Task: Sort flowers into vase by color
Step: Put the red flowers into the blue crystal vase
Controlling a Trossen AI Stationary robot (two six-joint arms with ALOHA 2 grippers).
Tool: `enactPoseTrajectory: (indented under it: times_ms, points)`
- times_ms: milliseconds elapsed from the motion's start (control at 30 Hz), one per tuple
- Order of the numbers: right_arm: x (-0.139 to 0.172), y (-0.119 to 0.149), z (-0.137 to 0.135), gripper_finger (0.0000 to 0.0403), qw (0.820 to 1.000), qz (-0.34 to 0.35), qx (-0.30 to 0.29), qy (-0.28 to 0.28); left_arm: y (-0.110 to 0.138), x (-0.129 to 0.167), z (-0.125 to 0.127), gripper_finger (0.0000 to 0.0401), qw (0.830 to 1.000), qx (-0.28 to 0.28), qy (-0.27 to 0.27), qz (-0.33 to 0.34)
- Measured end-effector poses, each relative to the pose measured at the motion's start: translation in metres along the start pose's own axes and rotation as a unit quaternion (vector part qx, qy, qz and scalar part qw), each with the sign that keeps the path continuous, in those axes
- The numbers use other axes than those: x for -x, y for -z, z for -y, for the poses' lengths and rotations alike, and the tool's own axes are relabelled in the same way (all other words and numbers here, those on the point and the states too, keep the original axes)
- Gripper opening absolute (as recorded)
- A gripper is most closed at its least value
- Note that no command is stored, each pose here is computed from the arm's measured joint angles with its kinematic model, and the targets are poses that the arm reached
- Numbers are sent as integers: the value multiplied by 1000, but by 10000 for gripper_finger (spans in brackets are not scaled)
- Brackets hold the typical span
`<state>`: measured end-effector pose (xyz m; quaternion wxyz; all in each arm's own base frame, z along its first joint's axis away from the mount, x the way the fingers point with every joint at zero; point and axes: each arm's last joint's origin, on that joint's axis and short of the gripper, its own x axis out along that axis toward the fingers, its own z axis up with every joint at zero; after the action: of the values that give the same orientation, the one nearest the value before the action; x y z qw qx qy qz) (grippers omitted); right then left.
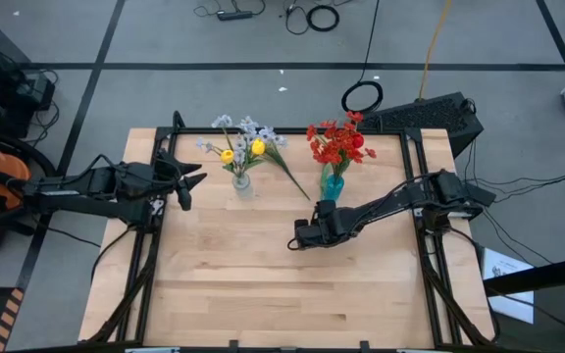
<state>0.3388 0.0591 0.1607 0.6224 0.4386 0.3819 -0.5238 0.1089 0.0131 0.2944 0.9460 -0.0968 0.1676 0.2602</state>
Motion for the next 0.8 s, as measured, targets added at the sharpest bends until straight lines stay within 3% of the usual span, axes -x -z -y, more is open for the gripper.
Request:
enactPoseTrajectory:
  times_ms: [267,433,533,667,800]
  points:
    - [-31,14,-4,93,999,-27,34,26,0,0,0,151,1000,0,0,0]
    - [-38,20,-4,51,997,-55,50,37,0,0,0,151,1000,2,0,0]
    - [-33,24,-3,11,996,-60,65,33,0,0,0,151,1000,2,0,0]
    - [-16,30,0,4,989,-104,105,17,0,0,0,151,1000,4,0,0]
    - [8,41,5,2,960,-210,186,-14,0,0,0,151,1000,12,0,0]
